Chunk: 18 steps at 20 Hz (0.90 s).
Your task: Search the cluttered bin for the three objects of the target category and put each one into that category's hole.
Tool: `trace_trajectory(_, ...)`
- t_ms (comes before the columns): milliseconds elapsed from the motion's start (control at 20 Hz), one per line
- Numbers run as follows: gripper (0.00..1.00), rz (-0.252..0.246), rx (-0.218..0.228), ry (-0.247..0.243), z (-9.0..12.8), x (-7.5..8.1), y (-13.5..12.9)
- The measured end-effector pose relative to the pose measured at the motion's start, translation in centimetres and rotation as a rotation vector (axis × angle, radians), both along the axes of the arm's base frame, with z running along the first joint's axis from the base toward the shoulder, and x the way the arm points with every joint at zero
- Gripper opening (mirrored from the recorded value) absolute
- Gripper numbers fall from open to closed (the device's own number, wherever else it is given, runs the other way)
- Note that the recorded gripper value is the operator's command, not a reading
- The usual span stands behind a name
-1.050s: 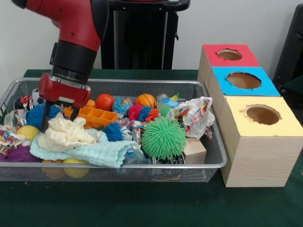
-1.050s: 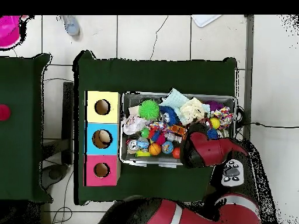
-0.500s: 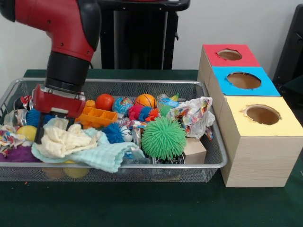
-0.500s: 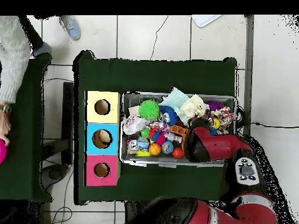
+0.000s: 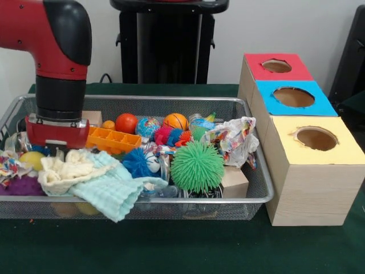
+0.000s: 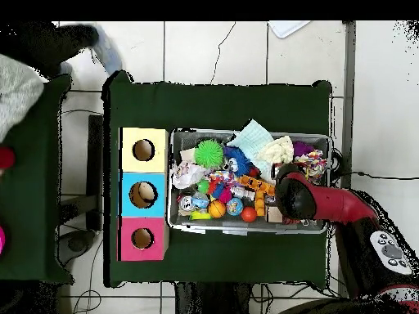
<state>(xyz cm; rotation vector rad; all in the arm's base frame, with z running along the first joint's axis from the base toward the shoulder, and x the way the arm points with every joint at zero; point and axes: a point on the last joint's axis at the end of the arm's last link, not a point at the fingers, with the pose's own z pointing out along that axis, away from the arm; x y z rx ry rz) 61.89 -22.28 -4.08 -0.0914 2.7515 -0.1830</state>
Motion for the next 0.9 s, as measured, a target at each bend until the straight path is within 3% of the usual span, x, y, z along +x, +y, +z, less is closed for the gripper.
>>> trace_trajectory(450,0.0,-0.051,0.084,0.094,0.9,0.9,1.6)
trace_trajectory(700,0.0,-0.127,0.207,0.151,1.7,1.1,2.4)
trace_trajectory(900,0.0,-0.159,0.263,0.164,2.7,0.8,3.3)
